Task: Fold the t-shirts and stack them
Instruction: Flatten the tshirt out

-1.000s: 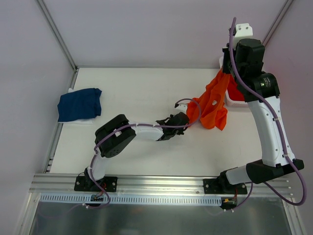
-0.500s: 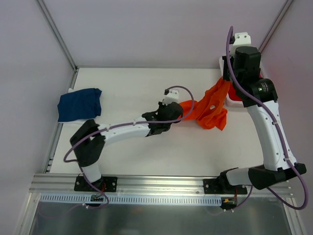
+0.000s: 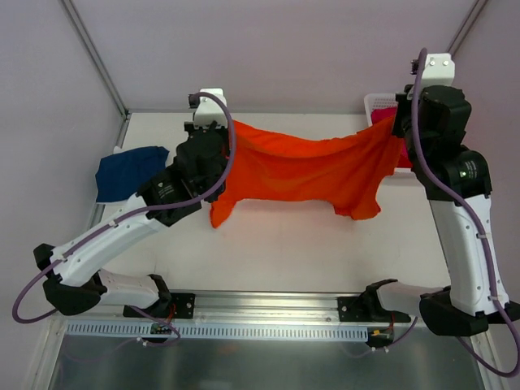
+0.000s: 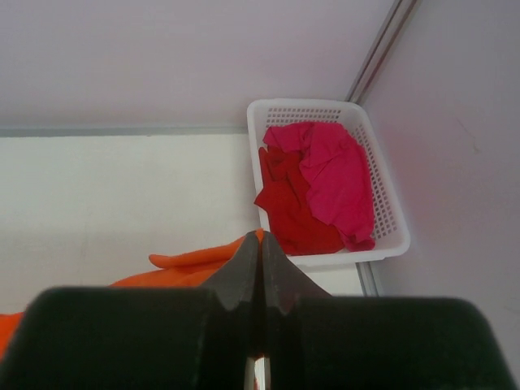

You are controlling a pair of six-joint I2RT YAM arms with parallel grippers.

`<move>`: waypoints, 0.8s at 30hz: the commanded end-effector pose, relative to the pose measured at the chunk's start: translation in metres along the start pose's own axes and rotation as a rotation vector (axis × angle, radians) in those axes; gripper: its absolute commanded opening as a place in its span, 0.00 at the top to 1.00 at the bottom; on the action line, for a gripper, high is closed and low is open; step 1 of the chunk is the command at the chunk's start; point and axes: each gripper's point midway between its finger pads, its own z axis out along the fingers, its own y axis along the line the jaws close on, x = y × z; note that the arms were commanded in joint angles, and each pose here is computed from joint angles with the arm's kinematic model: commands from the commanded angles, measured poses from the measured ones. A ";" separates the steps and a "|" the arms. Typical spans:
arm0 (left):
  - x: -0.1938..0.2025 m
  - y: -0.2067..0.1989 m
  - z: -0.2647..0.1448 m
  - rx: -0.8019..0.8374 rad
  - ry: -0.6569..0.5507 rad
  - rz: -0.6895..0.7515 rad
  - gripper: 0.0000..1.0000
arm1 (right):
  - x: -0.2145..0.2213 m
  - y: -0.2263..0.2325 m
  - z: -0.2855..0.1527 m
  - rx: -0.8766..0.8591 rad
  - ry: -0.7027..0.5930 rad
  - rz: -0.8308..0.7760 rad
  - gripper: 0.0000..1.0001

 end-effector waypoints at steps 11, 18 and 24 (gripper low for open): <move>-0.094 0.106 -0.064 -0.078 -0.117 -0.032 1.00 | -0.128 -0.054 -0.119 -0.051 -0.392 0.163 1.00; -0.122 0.113 -0.093 -0.029 -0.102 -0.017 1.00 | -0.146 -0.064 -0.189 -0.179 -0.554 0.239 0.98; -0.127 0.090 -0.106 -0.003 -0.062 0.068 1.00 | -0.151 -0.080 -0.245 -0.238 -0.682 0.292 0.97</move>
